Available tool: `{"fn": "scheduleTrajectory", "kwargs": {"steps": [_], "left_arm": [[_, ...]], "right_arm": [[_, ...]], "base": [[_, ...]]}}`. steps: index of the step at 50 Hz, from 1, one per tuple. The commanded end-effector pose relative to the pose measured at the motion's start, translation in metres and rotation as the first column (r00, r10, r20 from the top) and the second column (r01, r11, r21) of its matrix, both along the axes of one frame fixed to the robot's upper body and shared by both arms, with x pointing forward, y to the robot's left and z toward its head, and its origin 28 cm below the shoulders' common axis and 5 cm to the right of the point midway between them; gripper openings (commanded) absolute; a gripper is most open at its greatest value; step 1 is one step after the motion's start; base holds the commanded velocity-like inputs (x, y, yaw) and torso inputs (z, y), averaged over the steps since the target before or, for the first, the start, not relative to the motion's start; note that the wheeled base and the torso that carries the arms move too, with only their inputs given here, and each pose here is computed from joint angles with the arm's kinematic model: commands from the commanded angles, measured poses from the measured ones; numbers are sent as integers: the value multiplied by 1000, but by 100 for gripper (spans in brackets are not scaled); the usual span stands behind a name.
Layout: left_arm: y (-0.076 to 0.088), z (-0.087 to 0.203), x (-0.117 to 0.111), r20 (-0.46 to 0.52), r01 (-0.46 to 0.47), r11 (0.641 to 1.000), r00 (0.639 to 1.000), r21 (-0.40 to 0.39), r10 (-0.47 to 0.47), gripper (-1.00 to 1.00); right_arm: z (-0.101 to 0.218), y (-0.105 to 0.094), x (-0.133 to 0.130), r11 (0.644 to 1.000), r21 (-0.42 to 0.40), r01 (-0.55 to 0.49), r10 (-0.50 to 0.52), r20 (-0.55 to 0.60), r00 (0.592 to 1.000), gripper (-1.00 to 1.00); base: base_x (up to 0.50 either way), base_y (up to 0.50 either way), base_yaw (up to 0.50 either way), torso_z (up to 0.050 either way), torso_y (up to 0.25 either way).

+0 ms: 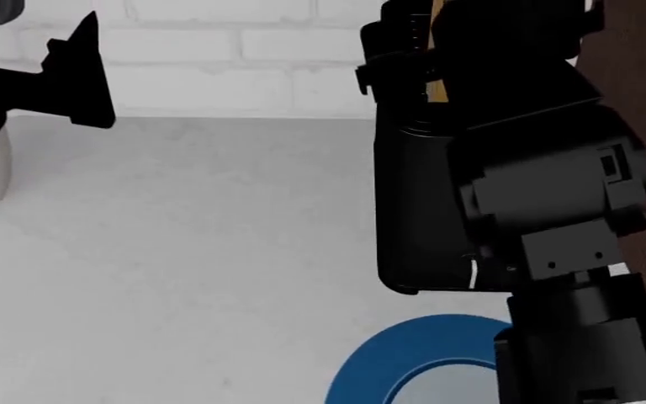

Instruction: Place the toasted item on a plate.

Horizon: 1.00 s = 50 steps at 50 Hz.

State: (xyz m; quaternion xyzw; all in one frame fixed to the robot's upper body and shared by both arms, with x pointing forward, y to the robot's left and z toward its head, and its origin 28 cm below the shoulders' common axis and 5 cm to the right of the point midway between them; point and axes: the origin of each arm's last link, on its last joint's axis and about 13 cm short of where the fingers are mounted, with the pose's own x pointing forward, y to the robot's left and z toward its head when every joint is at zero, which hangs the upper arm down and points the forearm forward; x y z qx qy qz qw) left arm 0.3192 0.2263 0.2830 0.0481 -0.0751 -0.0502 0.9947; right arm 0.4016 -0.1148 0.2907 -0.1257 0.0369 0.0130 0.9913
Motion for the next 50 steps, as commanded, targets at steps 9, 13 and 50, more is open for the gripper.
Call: {"fn": "scheduleTrajectory", "kwargs": {"steps": [9,13,50], "left_arm": [[-2,-5,4,-11,7,1000,1000,4,-7,100],[-4,-6,6,-15,9,1000,1000,8,-9,100],[-1,-9,7,-22,4,1000,1000,7,-4,100]], "right_arm": [[-18,0,21,1000,3,19,-19,-50,999,100],[-23,-1,26,1000,6,22,-22,-61,998,100],[-47,2,32,1000,17,23,-20,-155,988,100]], "base": [[0,0,0,0,0],[0,0,0,0,0],[0,0,0,0,0]]}}
